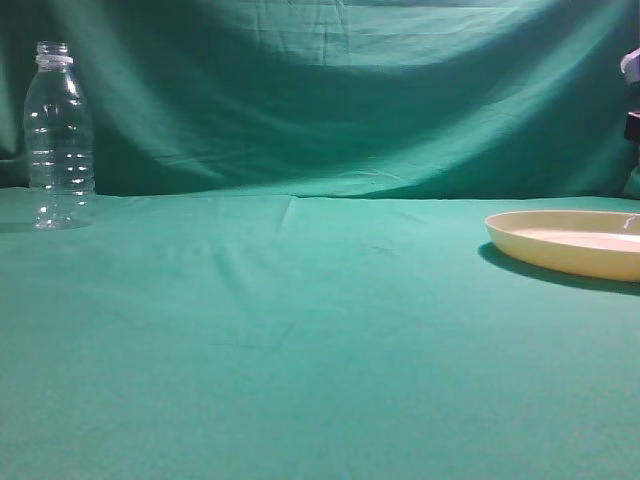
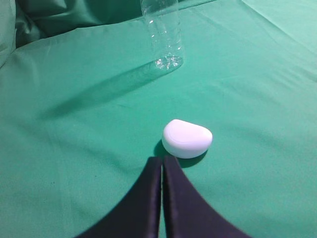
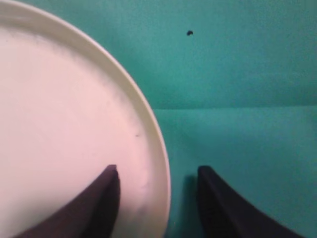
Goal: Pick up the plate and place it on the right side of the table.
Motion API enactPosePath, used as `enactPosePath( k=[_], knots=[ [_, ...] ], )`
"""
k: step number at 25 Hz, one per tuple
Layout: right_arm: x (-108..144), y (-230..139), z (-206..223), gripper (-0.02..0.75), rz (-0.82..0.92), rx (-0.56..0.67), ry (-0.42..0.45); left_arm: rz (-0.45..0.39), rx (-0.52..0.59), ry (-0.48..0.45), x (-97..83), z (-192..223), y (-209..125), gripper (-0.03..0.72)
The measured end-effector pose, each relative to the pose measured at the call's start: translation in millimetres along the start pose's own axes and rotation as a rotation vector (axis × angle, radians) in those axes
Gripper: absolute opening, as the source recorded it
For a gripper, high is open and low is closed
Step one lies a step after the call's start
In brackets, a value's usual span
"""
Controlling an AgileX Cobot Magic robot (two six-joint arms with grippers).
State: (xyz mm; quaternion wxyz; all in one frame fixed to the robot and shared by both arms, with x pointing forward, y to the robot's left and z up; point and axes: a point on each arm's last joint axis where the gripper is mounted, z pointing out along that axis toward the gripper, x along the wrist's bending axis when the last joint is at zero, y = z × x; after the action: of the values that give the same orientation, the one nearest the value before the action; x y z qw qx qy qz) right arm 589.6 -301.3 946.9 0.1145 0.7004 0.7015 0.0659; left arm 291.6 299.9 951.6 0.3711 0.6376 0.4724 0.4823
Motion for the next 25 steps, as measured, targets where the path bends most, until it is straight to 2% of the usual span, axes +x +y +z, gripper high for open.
enactPosePath(
  k=[2,6,8,9,10,11,13,21,25],
  knots=[
    [-0.6,4.6,-11.8,0.416,0.023,0.009,0.002,0.0,0.0,0.0,0.0,0.0,0.0,0.0],
    [-1.1,14.3,-60.5,0.412,0.075,-0.045,0.036,0.0,0.0,0.0,0.0,0.0,0.0,0.0],
    [-0.5,12.7,-90.0,0.242,0.078,-0.102,0.068,0.0,0.0,0.0,0.0,0.0,0.0,0.0],
    [-0.5,12.7,-90.0,0.242,0.078,-0.102,0.068,0.0,0.0,0.0,0.0,0.0,0.0,0.0],
    [0.0,10.0,-107.0,0.172,0.072,-0.139,0.087,0.0,0.0,0.0,0.0,0.0,0.0,0.0],
    [0.7,0.4,-141.1,0.06,0.064,-0.208,0.123,0.0,0.0,0.0,0.0,0.0,0.0,0.0],
    [0.6,-12.2,-171.4,0.0,0.063,-0.268,0.148,0.0,0.0,0.0,0.0,0.0,0.0,0.0],
    [-0.2,-89.1,-280.3,0.0,-0.002,-0.556,0.216,0.0,0.0,0.0,0.0,0.0,0.0,0.0],
    [1.6,-137.6,-298.7,0.0,-0.001,-0.669,0.254,0.0,0.0,0.0,0.0,0.0,0.0,0.0]
  ],
)
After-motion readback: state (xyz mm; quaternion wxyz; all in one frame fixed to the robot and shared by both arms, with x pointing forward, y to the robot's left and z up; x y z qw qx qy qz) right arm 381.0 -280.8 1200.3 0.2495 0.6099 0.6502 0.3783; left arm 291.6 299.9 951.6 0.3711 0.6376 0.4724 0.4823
